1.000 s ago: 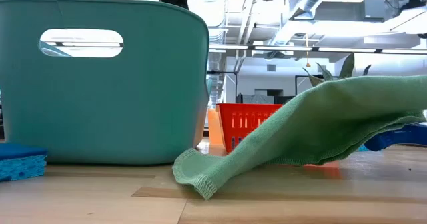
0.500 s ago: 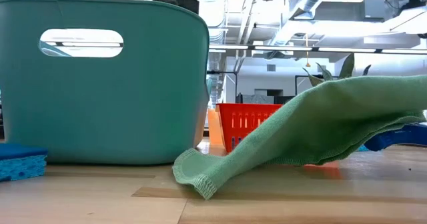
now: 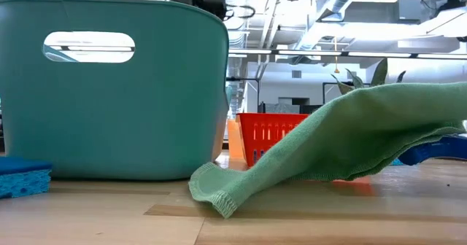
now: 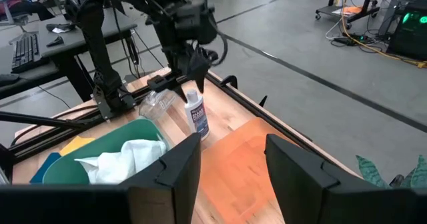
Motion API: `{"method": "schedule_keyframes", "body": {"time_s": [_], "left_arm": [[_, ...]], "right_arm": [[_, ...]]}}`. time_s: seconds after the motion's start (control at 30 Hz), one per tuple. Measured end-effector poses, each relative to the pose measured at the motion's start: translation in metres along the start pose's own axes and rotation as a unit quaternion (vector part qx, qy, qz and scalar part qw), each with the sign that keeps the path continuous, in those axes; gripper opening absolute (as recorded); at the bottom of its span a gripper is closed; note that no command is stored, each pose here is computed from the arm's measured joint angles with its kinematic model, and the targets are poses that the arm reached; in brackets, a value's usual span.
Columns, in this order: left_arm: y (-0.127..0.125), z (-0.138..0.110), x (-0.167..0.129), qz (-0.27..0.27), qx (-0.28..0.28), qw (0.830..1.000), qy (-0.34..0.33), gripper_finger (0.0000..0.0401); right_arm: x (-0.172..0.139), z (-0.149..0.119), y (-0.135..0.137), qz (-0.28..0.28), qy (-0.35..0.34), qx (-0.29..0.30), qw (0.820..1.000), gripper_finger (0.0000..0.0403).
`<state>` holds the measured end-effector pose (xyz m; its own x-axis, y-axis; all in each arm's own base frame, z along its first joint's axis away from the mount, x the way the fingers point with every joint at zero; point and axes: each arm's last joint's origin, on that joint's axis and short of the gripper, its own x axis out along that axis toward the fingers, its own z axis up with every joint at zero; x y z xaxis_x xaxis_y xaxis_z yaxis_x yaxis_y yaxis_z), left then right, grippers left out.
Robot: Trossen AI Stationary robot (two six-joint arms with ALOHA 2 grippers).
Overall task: Pick & Place Kitchen Items
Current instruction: Put the white plastic restorer bottle into the orange bin
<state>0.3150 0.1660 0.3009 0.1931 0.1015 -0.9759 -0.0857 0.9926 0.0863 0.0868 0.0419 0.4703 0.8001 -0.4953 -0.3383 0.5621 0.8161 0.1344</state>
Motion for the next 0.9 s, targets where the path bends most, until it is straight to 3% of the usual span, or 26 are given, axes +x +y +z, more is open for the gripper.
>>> {"method": "schedule_keyframes", "body": {"time_s": [0.17,0.6,0.9], "left_arm": [[-0.0023,-0.0062,0.0119,-0.008,-0.008,1.0,0.022,0.0233],[-0.0014,-0.0071,0.0046,0.001,-0.014,1.0,-0.001,0.0207],[-0.0006,-0.0084,0.0024,0.002,-0.016,1.0,-0.002,0.0149]], "right_arm": [[-0.0006,0.0003,-0.0015,0.001,0.0,0.0,1.0,0.0159],[-0.0025,0.0017,-0.0068,0.003,-0.003,0.0,1.0,0.0159],[-0.0025,0.0018,-0.0071,0.003,-0.004,0.0,1.0,0.0159]]}}
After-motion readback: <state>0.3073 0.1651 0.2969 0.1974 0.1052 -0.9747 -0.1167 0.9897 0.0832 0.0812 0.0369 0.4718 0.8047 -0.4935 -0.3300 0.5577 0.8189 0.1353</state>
